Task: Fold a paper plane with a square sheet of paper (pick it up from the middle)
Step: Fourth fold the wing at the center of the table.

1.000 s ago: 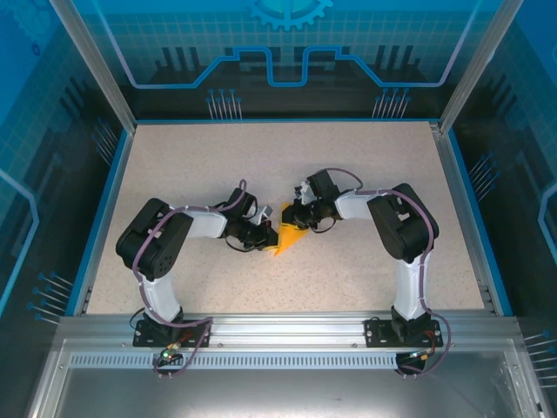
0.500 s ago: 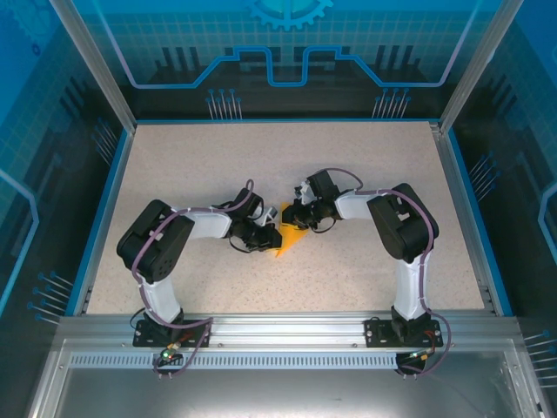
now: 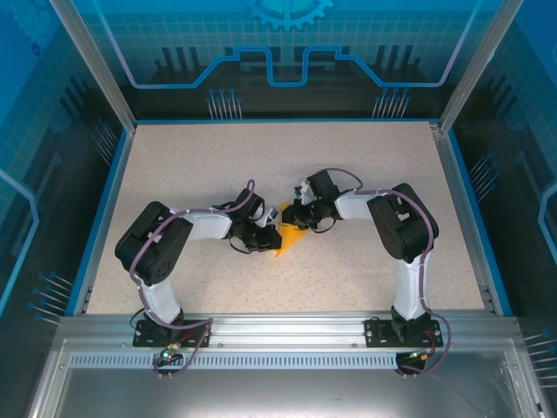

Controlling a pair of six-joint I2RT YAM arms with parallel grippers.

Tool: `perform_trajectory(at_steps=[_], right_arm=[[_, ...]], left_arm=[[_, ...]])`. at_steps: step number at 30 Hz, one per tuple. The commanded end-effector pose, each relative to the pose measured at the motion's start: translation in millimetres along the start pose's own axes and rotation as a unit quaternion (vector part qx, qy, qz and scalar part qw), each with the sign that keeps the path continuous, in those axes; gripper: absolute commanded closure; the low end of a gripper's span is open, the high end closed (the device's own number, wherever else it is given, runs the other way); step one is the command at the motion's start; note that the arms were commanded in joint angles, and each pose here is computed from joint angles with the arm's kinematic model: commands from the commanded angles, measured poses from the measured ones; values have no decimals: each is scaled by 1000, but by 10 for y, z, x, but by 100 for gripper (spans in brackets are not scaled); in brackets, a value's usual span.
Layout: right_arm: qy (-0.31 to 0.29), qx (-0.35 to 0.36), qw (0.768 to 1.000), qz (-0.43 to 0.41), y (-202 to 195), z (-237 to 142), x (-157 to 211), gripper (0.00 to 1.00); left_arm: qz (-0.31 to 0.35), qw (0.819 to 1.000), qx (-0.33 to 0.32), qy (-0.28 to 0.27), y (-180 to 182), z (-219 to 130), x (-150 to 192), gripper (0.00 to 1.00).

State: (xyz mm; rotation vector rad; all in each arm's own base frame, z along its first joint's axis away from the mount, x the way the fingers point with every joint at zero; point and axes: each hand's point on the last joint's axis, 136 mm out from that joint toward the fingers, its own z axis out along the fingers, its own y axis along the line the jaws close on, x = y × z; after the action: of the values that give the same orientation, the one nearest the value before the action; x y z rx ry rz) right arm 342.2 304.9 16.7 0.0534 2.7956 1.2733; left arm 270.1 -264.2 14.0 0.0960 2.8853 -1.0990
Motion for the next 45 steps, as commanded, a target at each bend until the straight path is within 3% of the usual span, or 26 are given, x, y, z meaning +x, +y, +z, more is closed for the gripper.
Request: perform_trajectory(at_steps=[1, 6, 19, 23, 28, 40, 45], right_arm=[[19, 69, 997, 32, -475, 129, 154, 81], [19, 70, 997, 32, -476, 128, 156, 81], [23, 84, 996, 34, -553, 143, 182, 80], [22, 87, 995, 35, -566, 140, 181, 80], [24, 86, 995, 34, -561, 142, 187, 80], [26, 87, 995, 33, -534, 173, 207, 80], [28, 89, 995, 37, -563, 204, 216, 80]], left_arm=[[-17, 999, -19, 36, 91, -41, 257, 84], [-16, 999, -22, 43, 111, -40, 294, 83], [-35, 997, -52, 46, 261, -13, 324, 100], [-32, 998, -40, 39, 209, -47, 327, 88], [-24, 998, -46, 34, 198, -101, 321, 84], [-33, 996, -68, 37, 273, -65, 296, 89], [-25, 999, -44, 1, 140, -214, 278, 88]])
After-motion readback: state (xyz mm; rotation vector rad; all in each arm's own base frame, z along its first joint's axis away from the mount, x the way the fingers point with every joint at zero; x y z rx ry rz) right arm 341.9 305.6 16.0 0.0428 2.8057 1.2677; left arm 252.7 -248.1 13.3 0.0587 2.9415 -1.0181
